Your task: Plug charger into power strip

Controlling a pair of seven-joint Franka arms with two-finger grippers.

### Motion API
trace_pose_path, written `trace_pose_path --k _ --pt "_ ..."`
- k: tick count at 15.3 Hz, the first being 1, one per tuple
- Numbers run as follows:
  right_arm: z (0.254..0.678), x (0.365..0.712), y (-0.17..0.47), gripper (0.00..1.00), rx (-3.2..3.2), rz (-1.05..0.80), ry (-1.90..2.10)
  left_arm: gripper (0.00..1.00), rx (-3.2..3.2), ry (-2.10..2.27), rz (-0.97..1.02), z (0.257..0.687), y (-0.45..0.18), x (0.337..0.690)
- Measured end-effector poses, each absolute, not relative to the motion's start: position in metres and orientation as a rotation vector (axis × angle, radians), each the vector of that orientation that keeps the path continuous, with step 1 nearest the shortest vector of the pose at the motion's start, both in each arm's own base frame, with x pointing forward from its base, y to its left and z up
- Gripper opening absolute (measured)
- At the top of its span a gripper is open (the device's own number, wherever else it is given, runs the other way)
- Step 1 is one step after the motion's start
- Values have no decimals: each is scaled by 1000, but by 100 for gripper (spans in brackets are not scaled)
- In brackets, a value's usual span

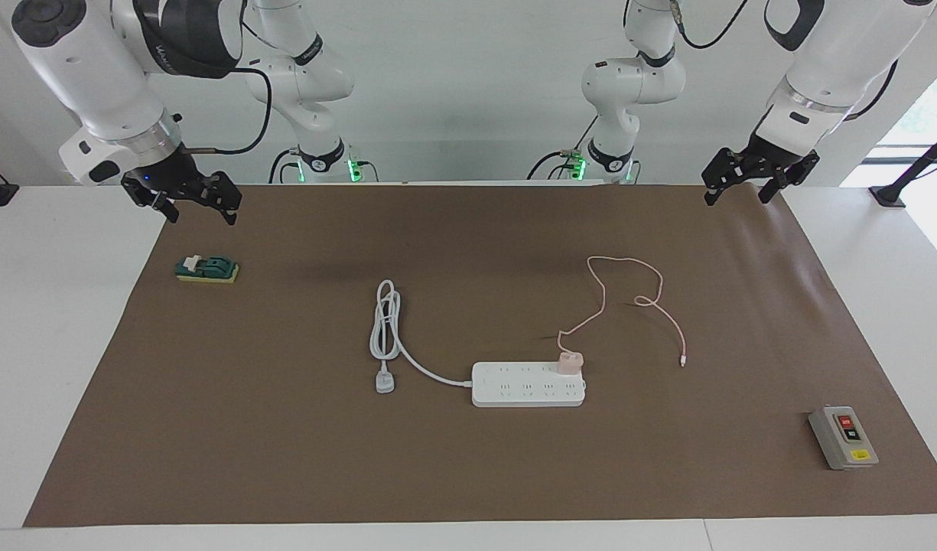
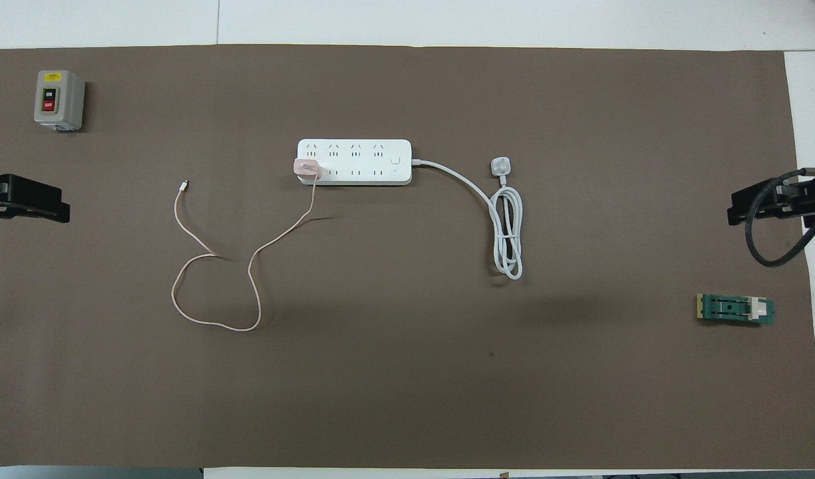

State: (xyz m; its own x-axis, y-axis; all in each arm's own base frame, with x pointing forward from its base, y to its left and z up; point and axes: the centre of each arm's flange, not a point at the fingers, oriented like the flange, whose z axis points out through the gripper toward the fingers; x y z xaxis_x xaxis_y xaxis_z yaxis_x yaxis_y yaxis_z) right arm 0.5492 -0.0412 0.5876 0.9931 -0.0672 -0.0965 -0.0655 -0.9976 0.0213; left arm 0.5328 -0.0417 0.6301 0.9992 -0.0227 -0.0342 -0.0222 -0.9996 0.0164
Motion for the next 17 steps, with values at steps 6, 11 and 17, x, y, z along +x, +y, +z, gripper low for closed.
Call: trace_pose_path --k 6,11,17 --pt "588 549 -41 100 3118 -152 -104 100 3130 -19 -103 628 -45 527" --pt "588 549 -41 100 3118 -152 -104 100 3140 -11 -124 627 -49 525" --pt "588 549 -41 100 3118 -152 -104 100 3142 -10 -117 630 -49 523"
